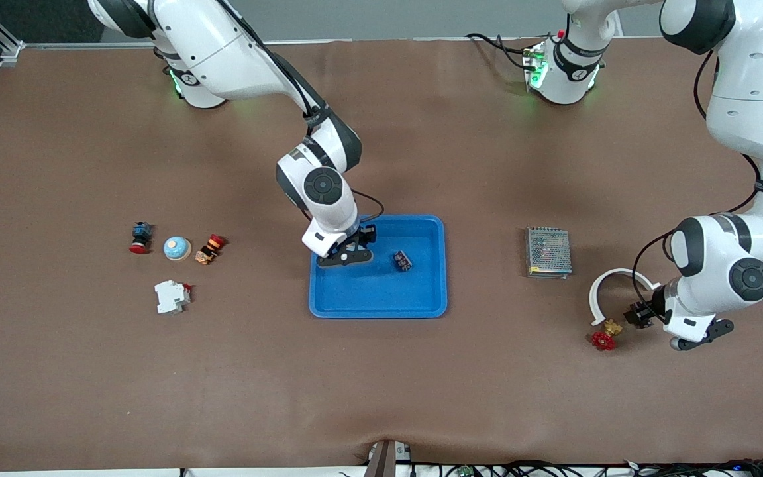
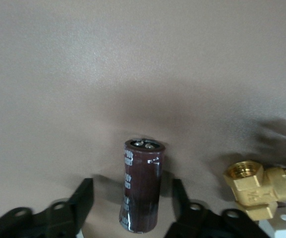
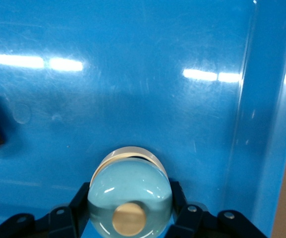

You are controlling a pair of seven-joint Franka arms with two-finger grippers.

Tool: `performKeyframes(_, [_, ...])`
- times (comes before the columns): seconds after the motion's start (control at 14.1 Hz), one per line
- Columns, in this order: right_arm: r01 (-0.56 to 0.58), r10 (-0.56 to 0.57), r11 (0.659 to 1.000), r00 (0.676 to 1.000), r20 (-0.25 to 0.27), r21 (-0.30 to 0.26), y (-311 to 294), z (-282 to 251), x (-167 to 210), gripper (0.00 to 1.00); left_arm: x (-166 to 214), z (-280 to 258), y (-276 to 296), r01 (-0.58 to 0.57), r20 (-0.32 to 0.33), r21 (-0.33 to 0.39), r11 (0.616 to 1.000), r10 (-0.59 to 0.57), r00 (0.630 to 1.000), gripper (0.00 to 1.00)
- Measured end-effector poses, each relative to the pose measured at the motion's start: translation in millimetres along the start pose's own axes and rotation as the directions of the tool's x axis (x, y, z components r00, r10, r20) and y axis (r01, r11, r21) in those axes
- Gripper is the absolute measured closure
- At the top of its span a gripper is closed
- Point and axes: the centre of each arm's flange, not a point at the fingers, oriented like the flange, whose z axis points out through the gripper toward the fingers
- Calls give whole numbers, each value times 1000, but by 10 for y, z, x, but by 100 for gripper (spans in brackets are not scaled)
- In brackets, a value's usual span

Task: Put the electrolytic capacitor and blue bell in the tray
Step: 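Open the right gripper over the tray while the left gripper grasps the capacitor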

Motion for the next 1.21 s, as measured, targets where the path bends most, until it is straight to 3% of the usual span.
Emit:
performKeyframes(0.21, [2, -2, 1000, 1000, 0, -3, -2, 18, -5, 33, 5, -14, 34, -4, -4, -3, 1000, 4, 1000, 68])
performKeyframes(0.43, [3, -3, 1000, 1000, 0, -4, -8, 30, -11, 32, 21, -43, 56, -7, -10, -7, 1000, 7, 1000, 70])
performKeyframes(0.71, [3, -3, 1000, 1000, 0, -6, -2, 25, -3, 1, 24, -302, 323, -41, -46, -24, 999, 40, 998, 70])
performKeyframes(0.85, [7, -7, 1000, 1000, 13, -17, -31, -70, 8, 0, 23, -504, 410, -52, -68, -35, 998, 50, 996, 70])
performKeyframes(0.99, [10, -8, 999, 999, 40, -41, -89, -472, 79, 0, -13, -708, 533, -63, -76, -47, 997, 60, 995, 70])
performKeyframes(1.21, [5, 4, 996, 996, 91, -93, -78, -1480, 179, 0, -179, -1033, 888, -41, -60, -78, 996, 37, 998, 70])
